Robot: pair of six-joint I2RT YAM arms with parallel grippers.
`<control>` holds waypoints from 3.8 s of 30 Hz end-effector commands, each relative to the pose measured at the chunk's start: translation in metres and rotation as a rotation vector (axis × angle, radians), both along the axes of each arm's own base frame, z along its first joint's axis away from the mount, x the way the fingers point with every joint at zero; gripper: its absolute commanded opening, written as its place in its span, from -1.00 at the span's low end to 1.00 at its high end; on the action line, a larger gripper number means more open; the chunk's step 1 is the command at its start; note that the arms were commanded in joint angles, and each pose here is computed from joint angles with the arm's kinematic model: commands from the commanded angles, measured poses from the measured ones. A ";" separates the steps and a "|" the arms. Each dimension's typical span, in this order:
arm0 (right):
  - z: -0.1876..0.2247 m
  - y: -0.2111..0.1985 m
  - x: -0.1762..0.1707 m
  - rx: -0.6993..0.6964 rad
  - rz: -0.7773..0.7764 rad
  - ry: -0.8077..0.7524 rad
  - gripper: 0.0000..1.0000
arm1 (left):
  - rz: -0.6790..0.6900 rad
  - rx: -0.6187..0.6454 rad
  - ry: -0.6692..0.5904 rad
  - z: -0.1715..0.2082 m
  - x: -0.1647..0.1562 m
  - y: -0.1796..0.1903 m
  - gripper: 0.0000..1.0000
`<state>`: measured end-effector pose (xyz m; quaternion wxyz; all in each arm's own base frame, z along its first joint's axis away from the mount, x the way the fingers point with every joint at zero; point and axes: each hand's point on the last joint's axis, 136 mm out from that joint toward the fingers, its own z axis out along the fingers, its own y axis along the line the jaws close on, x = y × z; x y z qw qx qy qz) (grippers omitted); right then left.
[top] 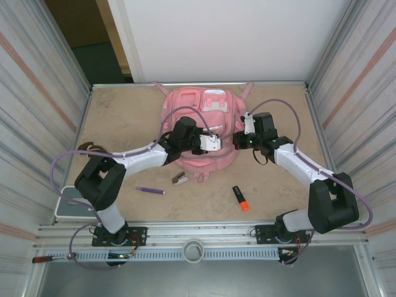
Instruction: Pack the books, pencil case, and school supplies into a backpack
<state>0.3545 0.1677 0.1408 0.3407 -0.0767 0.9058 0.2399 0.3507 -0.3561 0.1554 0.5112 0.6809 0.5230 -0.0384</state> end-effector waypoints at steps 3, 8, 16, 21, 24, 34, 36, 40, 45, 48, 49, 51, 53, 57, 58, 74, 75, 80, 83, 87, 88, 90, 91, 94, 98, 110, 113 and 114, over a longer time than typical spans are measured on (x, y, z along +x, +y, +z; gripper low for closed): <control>-0.014 -0.053 0.024 -0.106 -0.172 0.029 -1.00 | -0.059 -0.118 0.034 0.032 -0.004 0.021 -0.95; -0.025 -0.071 0.038 -0.086 -0.236 0.104 -1.00 | -0.133 -0.210 0.059 0.051 -0.015 0.024 -0.95; -0.039 -0.095 0.058 -0.056 -0.300 0.196 -1.00 | -0.176 -0.258 0.071 0.060 -0.018 0.024 -0.95; -0.052 -0.111 0.072 -0.077 -0.322 0.251 -1.00 | -0.202 -0.274 0.085 0.060 -0.022 0.021 -0.95; -0.056 -0.116 0.079 -0.086 -0.325 0.268 -1.00 | -0.207 -0.274 0.095 0.058 -0.023 0.021 -0.95; -0.029 -0.105 0.074 -0.039 -0.261 0.208 -0.96 | -0.181 -0.263 0.126 0.047 -0.015 0.018 -0.95; -0.029 -0.113 0.075 -0.076 -0.292 0.210 -0.96 | -0.181 -0.265 0.124 0.047 -0.015 0.018 -0.95; -0.032 -0.129 0.080 -0.156 -0.338 0.233 -0.91 | -0.174 -0.260 0.110 0.047 -0.015 0.022 -0.95; -0.036 -0.146 0.084 -0.264 -0.368 0.257 -0.88 | -0.173 -0.271 0.109 0.051 -0.016 0.029 -0.96; -0.040 -0.145 0.086 -0.270 -0.360 0.270 -0.87 | -0.172 -0.277 0.112 0.052 -0.017 0.029 -0.96; -0.041 -0.145 0.088 -0.267 -0.356 0.271 -0.86 | -0.174 -0.277 0.115 0.051 -0.017 0.029 -0.96; -0.042 -0.142 0.090 -0.257 -0.345 0.277 -0.83 | -0.172 -0.282 0.124 0.050 -0.015 0.028 -0.96; -0.039 -0.138 0.091 -0.236 -0.331 0.274 -0.80 | -0.170 -0.284 0.132 0.048 -0.015 0.026 -0.96; -0.034 -0.143 0.097 -0.257 -0.345 0.254 -0.79 | -0.170 -0.286 0.135 0.046 -0.015 0.025 -0.96; -0.036 -0.146 0.098 -0.274 -0.353 0.258 -0.80 | -0.171 -0.289 0.133 0.046 -0.015 0.026 -0.96; -0.033 -0.138 0.117 -0.208 -0.301 0.245 -0.51 | -0.132 -0.294 0.146 0.047 -0.007 0.023 -0.95; -0.025 -0.130 0.116 -0.171 -0.282 0.224 -0.44 | -0.116 -0.287 0.144 0.045 -0.004 0.021 -0.93; 0.006 -0.101 0.098 0.016 -0.214 0.179 -0.23 | -0.072 -0.291 0.206 0.041 0.008 0.011 -0.84; 0.015 -0.098 0.087 0.053 -0.221 0.155 -0.17 | -0.086 -0.288 0.211 0.039 0.006 0.010 -0.84; 0.015 -0.100 0.088 0.090 -0.263 0.153 -0.09 | -0.108 -0.299 0.204 0.039 0.000 0.010 -0.84; 0.013 -0.097 0.093 0.112 -0.268 0.158 -0.05 | -0.114 -0.299 0.204 0.040 -0.001 0.009 -0.84; 0.011 -0.093 0.104 0.167 -0.283 0.173 0.08 | -0.119 -0.298 0.205 0.039 -0.001 0.009 -0.84; 0.010 -0.089 0.111 0.203 -0.290 0.182 0.14 | -0.119 -0.297 0.207 0.039 -0.002 0.009 -0.84; 0.003 -0.084 0.135 0.273 -0.318 0.203 0.22 | -0.121 -0.295 0.210 0.038 -0.003 0.009 -0.84; -0.003 -0.070 0.164 0.334 -0.309 0.227 0.20 | -0.124 -0.290 0.206 0.037 -0.005 0.007 -0.84; -0.050 -0.054 0.193 0.342 -0.311 0.335 -0.19 | -0.129 -0.271 0.202 0.036 -0.009 0.002 -0.82; -0.058 -0.054 0.193 0.335 -0.312 0.348 -0.31 | -0.123 -0.264 0.206 0.034 -0.009 0.001 -0.83; -0.058 -0.054 0.194 0.340 -0.309 0.348 -0.42 | -0.121 -0.262 0.208 0.033 -0.008 0.000 -0.83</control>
